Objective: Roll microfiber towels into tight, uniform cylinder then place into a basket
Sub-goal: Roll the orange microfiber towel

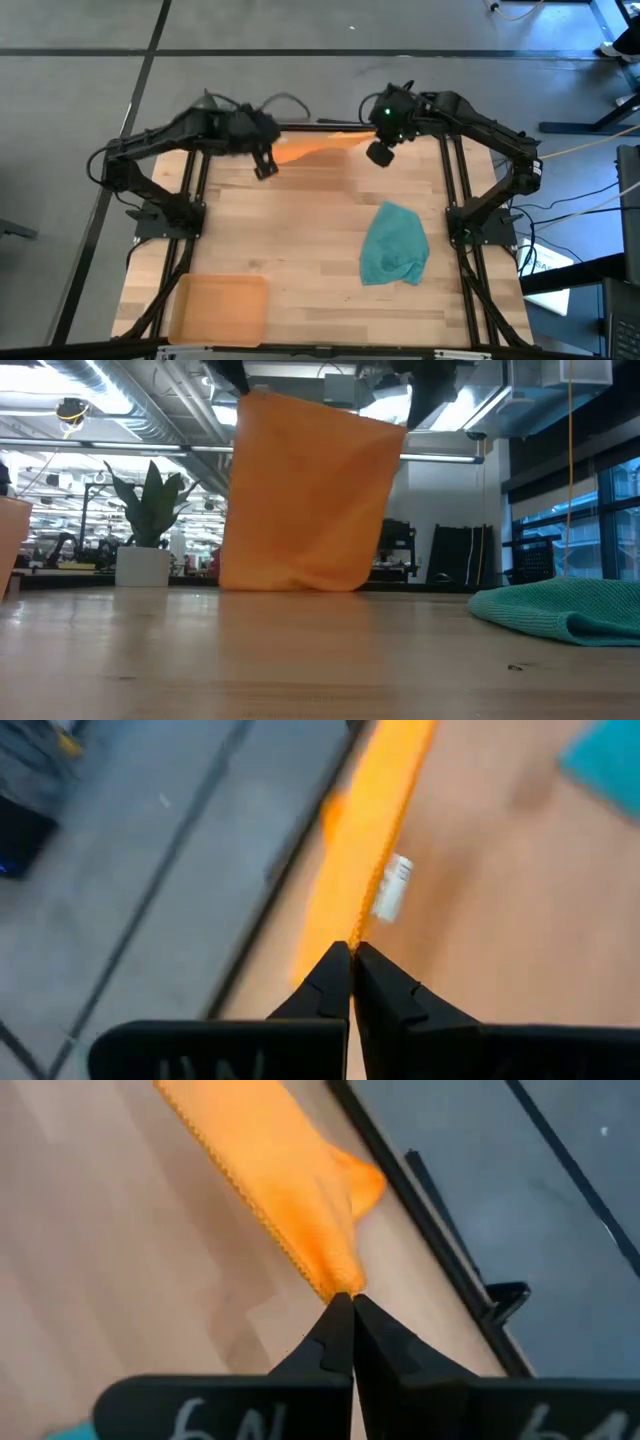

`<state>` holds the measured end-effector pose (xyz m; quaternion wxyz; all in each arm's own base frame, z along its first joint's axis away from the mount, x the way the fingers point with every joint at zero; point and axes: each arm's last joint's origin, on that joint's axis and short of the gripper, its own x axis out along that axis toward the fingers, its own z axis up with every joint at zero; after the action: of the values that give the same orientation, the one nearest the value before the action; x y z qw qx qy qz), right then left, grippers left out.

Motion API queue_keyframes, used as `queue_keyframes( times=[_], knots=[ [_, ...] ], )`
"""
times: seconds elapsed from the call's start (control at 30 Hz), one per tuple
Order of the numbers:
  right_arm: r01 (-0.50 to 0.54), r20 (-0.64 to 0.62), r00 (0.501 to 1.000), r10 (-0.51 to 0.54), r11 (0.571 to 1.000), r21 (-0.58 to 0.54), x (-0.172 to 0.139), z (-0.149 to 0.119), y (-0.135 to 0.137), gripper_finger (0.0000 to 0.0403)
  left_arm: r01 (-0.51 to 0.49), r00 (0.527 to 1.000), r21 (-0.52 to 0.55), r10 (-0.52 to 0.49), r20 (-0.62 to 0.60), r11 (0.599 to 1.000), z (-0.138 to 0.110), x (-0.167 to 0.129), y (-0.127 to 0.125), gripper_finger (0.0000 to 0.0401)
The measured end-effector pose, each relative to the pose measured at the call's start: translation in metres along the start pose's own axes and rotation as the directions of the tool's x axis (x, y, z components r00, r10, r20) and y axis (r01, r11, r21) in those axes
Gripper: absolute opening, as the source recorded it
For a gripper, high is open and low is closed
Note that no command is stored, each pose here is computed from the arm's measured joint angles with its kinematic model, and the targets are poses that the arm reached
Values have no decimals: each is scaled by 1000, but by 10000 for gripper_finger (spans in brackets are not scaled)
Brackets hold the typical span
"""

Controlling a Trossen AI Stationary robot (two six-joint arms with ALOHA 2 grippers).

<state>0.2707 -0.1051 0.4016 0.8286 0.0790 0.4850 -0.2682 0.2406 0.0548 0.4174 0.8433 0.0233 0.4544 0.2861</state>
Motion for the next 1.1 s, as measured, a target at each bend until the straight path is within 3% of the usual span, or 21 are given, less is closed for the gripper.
queue_keyframes(
  times=[0.17,0.3,0.4,0.6,0.83,0.97,1.1],
  knots=[
    [-84,-46,996,82,995,-52,-5,-7,22,1,144,983,16,-141,-121,989,-6,3,-37,0],
    [-208,-72,977,202,974,-88,-9,-11,38,1,259,954,30,-251,-166,965,-8,4,-67,0],
    [-236,-109,968,226,967,-94,-12,-16,47,1,329,925,20,-318,-206,944,-10,4,-86,0],
    [-262,-160,957,240,956,-132,-6,-23,62,1,351,908,-20,-345,-238,936,-14,2,-103,0],
    [-311,-308,916,257,940,-141,42,-49,80,1,347,882,-87,-357,-307,934,-30,13,-120,0],
    [-393,-343,876,340,914,-98,66,-61,87,1,392,844,-124,-411,-344,911,-41,27,-134,0],
    [-441,-379,845,378,893,-92,83,-73,91,1,377,839,-119,-393,-377,919,-50,36,-139,0]
  ],
)
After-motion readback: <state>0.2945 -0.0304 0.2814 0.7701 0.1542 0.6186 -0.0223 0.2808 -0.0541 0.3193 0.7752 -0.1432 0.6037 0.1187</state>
